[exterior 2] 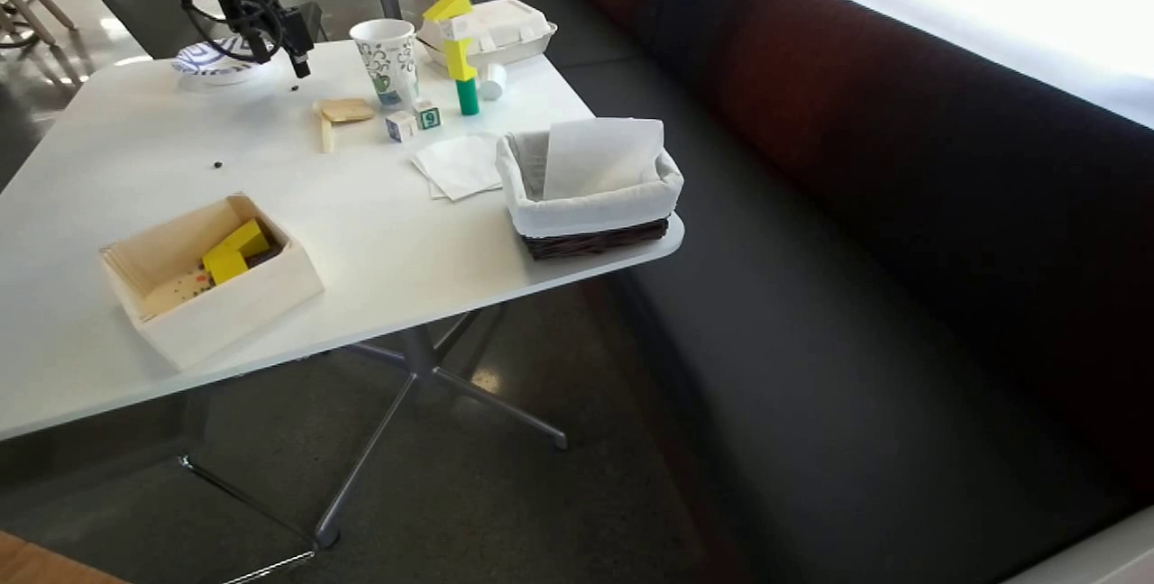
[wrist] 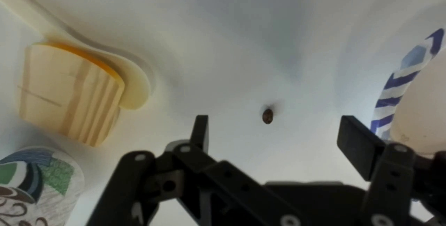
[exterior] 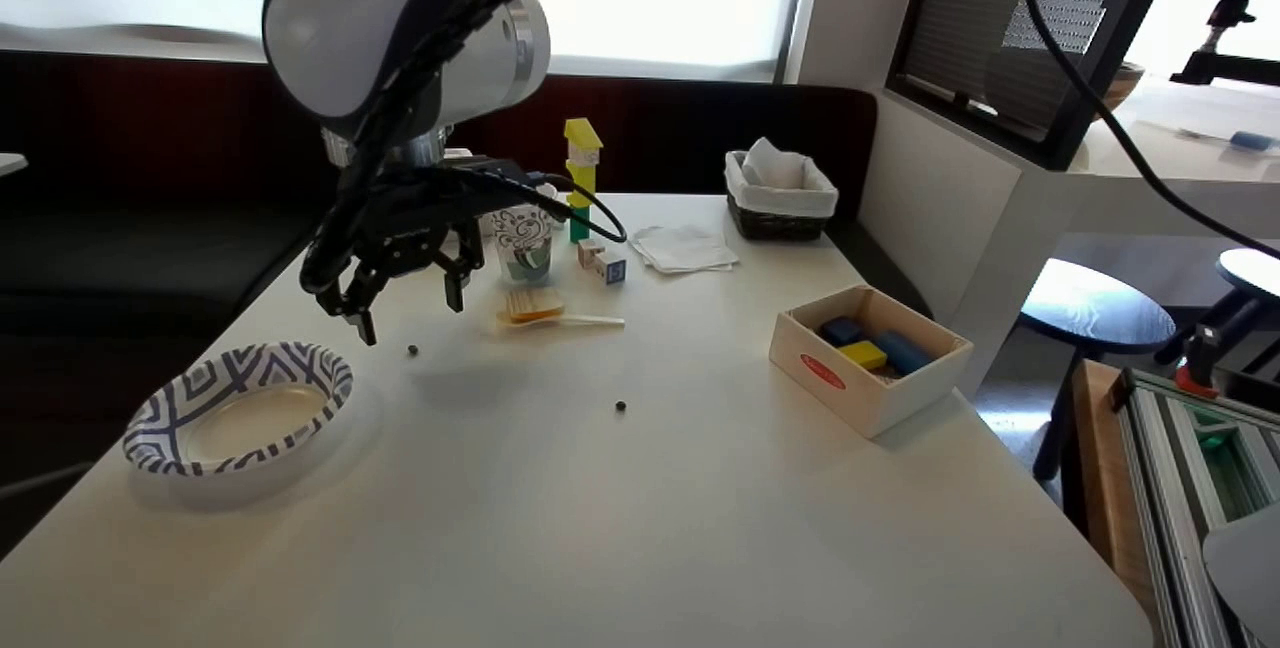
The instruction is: Put one coffee bean from the counter in the coffee cup.
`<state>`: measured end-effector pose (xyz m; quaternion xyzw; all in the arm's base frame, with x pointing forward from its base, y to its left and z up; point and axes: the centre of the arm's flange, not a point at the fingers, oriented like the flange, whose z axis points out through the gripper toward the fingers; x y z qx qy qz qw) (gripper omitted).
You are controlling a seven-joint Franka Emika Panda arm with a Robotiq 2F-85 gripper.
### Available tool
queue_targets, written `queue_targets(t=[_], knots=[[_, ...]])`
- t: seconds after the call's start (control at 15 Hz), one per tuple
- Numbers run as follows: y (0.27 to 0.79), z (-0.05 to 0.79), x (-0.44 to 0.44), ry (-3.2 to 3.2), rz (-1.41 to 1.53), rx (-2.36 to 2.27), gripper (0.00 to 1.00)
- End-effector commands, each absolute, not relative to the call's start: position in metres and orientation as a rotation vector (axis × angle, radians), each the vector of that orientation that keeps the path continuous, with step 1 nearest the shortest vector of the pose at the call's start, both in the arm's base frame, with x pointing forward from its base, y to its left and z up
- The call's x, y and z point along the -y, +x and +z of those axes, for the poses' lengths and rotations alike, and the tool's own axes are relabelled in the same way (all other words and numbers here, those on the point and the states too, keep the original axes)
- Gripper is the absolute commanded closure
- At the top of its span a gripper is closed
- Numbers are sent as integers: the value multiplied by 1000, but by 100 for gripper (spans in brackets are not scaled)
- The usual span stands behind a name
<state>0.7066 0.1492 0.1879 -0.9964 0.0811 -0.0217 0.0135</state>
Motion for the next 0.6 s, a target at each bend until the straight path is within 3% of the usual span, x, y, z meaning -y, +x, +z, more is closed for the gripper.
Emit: queue_targets(t=[0.0, 0.07, 0.53], knots=[[723, 174, -152, -3111, -49, -252, 14], [723, 172, -152, -3114, -41, -258, 22], [722, 163, -156, -3147, 4, -262, 32]])
